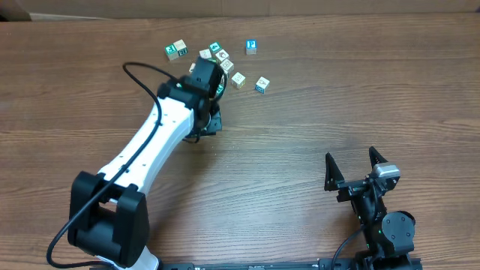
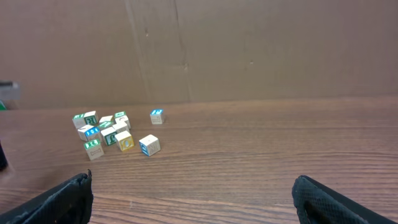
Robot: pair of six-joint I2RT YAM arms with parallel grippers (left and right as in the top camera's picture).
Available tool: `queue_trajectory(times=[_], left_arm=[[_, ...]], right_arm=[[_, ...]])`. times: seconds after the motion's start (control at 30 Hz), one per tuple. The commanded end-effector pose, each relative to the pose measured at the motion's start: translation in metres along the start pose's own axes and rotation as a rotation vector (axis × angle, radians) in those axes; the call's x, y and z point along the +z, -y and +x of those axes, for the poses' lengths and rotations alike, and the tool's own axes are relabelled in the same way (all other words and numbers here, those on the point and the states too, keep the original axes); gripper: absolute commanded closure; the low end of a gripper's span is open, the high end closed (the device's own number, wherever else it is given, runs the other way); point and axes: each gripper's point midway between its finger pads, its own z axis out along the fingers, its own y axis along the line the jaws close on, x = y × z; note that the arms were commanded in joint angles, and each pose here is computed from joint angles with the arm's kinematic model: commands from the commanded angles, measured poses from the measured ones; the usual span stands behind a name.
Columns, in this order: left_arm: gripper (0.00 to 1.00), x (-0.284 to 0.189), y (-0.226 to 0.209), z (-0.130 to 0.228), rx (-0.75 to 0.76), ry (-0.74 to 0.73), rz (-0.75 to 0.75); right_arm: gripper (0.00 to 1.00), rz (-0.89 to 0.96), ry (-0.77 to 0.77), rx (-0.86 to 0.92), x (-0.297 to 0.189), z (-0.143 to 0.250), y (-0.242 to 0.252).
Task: Form a horizontal line
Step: 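Carry the yellow block toward the table center with the left gripper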
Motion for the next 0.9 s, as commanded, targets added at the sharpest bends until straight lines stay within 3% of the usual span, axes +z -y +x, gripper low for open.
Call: queue_trajectory(times=[0.0, 0.53, 0.87], left_arm=[[0.72, 0.014, -0.007, 0.008, -0.026, 0.013, -0.016], [0.74, 0.04, -0.004, -0.006, 0.035, 0.136, 0.0], [0.73, 0.072, -0.007, 0.002, 0.043, 0.078, -0.035]], right_arm=[[0.0, -0.003, 0.005, 0.007, 0.0, 0.001, 0.0], [0.0, -0.003, 0.005, 0.007, 0.0, 0.001, 0.0], [0.0, -0.003, 0.005, 0.007, 0.0, 0.001, 0.0]])
